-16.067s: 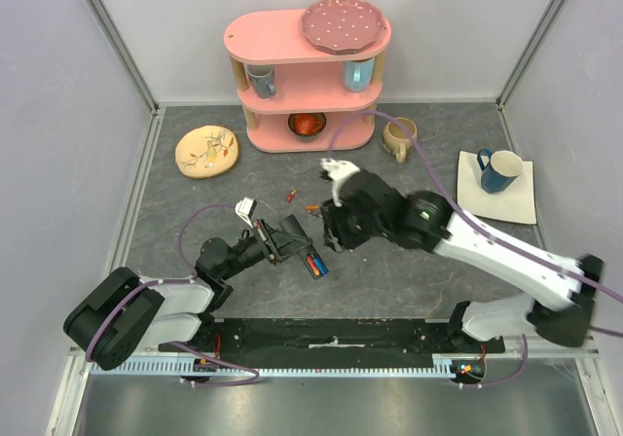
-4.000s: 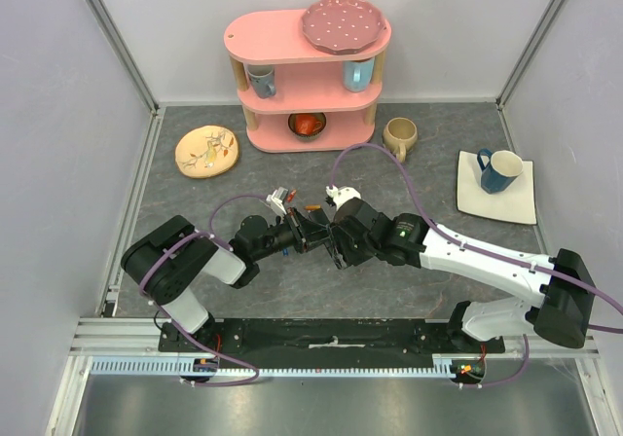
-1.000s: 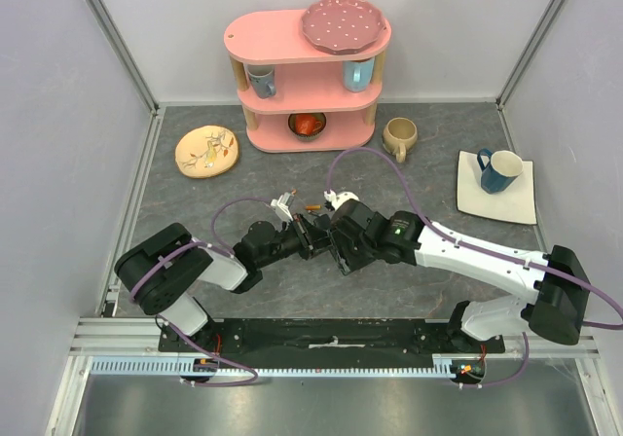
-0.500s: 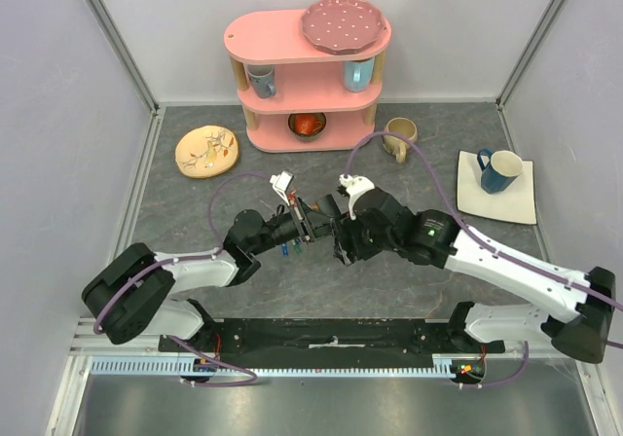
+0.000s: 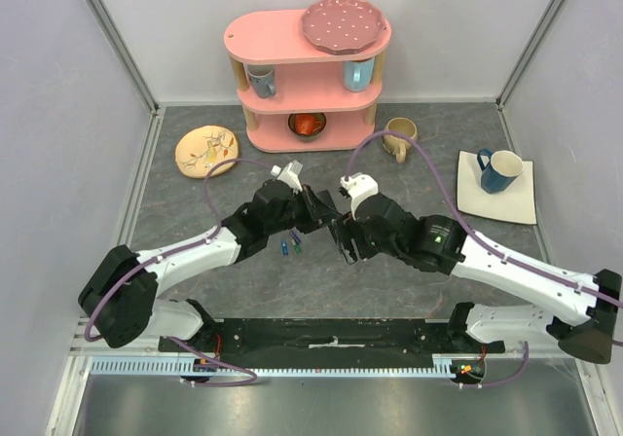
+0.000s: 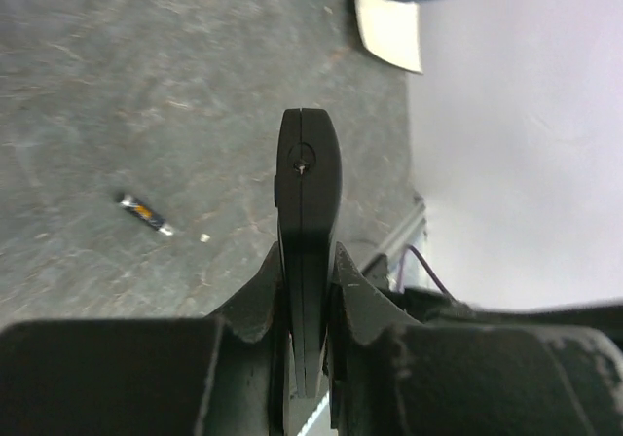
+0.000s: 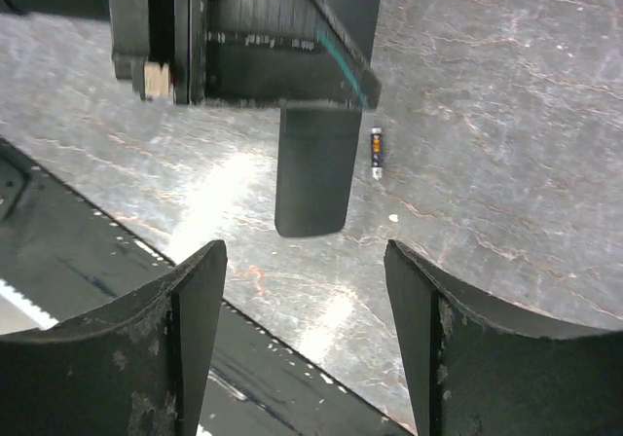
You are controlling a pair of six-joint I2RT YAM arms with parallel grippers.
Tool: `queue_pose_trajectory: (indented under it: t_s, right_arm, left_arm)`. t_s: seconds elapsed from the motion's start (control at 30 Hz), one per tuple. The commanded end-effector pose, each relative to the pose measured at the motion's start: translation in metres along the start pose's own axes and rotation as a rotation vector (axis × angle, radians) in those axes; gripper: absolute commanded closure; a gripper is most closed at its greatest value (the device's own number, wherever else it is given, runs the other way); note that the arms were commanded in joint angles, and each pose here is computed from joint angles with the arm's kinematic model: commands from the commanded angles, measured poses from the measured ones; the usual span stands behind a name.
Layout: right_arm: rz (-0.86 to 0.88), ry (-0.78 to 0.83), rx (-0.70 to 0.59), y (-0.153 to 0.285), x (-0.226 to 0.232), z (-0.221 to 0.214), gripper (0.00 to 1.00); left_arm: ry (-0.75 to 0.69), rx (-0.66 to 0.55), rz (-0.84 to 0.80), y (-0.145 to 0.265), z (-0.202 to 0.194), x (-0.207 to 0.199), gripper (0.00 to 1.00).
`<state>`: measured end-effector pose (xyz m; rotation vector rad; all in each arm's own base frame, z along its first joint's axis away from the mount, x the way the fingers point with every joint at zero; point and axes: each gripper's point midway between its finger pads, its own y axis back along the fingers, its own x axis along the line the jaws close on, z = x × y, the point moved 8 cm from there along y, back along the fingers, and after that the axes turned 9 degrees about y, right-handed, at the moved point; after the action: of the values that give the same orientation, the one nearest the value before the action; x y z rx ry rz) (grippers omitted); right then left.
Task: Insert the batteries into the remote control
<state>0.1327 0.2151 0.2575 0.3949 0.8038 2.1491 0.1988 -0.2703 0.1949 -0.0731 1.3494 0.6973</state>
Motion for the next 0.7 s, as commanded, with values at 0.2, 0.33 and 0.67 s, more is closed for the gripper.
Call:
queue_pose_trajectory:
  t_s: [0.2, 0.33, 0.67]
  right_arm:
    - [-0.240, 0.074, -0.116, -0.025, 0.007, 0.001, 0.27]
    - [-0.265, 0.083, -0.135, -0.036, 0.008, 0.001, 0.29]
    - [-0.194, 0.066, -0.169, -0.056, 0.023, 0.002, 0.31]
  left_arm:
    - [0.078, -0.092, 0.398, -0.005, 0.017, 0.011, 0.98]
    - [0.111, -0.089, 0.385, -0.005, 0.018, 0.004, 0.98]
    - [0.161, -0.085, 0.371, -0.004, 0.019, -0.007, 0.98]
